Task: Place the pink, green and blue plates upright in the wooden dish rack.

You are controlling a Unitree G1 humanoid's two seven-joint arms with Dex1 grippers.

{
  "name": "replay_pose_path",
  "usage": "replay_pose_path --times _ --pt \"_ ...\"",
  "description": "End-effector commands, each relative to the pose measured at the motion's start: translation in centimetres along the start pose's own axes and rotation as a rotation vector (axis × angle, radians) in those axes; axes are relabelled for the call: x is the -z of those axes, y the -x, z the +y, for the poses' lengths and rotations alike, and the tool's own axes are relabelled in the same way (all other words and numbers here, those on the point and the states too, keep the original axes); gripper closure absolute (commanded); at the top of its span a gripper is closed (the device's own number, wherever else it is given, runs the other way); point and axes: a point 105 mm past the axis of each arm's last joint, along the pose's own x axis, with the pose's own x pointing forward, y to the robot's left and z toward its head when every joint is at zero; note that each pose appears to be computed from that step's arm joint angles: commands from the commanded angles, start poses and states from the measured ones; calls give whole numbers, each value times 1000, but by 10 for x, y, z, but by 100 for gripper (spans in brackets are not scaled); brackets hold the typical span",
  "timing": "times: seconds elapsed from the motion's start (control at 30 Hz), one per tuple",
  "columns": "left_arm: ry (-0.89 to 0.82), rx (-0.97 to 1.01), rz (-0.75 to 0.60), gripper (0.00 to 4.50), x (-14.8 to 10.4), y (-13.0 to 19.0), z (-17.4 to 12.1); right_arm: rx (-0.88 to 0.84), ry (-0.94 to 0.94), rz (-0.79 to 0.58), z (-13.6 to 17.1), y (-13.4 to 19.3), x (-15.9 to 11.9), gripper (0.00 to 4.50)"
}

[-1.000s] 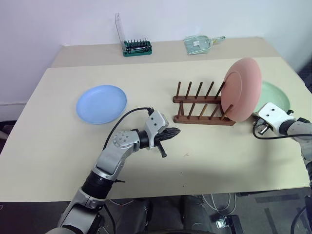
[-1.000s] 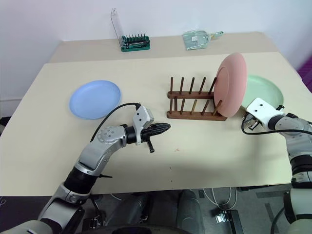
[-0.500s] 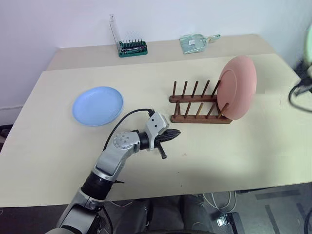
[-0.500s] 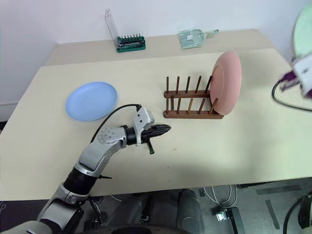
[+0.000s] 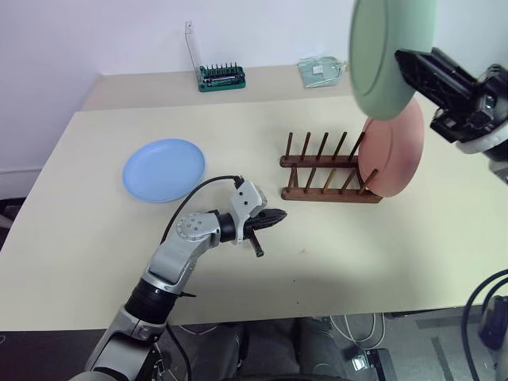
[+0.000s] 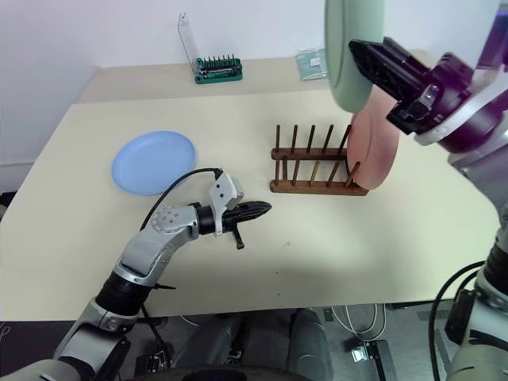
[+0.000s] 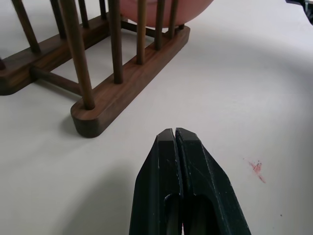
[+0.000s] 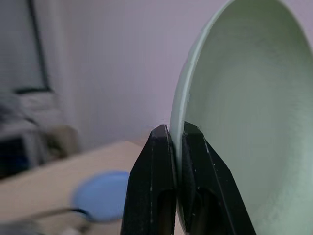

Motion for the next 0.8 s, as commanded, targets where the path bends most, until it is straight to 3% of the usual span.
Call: replay_pose_path --times 0.03,0.33,0.6,0.7,0.8 --pt "-26 0 -43 450 -11 1 -4 108 -89 36 -12 1 15 445" --pt "-27 19 -51 450 -12 -4 -8 169 -250 111 -19 5 51 445" --pt "-31 21 -55 450 -13 -4 -7 251 -343 128 -36 6 64 445" --pt "-31 21 -55 450 -14 -5 -8 258 -310 113 -38 4 61 345" --pt "-21 29 -61 450 -15 -4 -9 251 -127 155 -36 1 55 196"
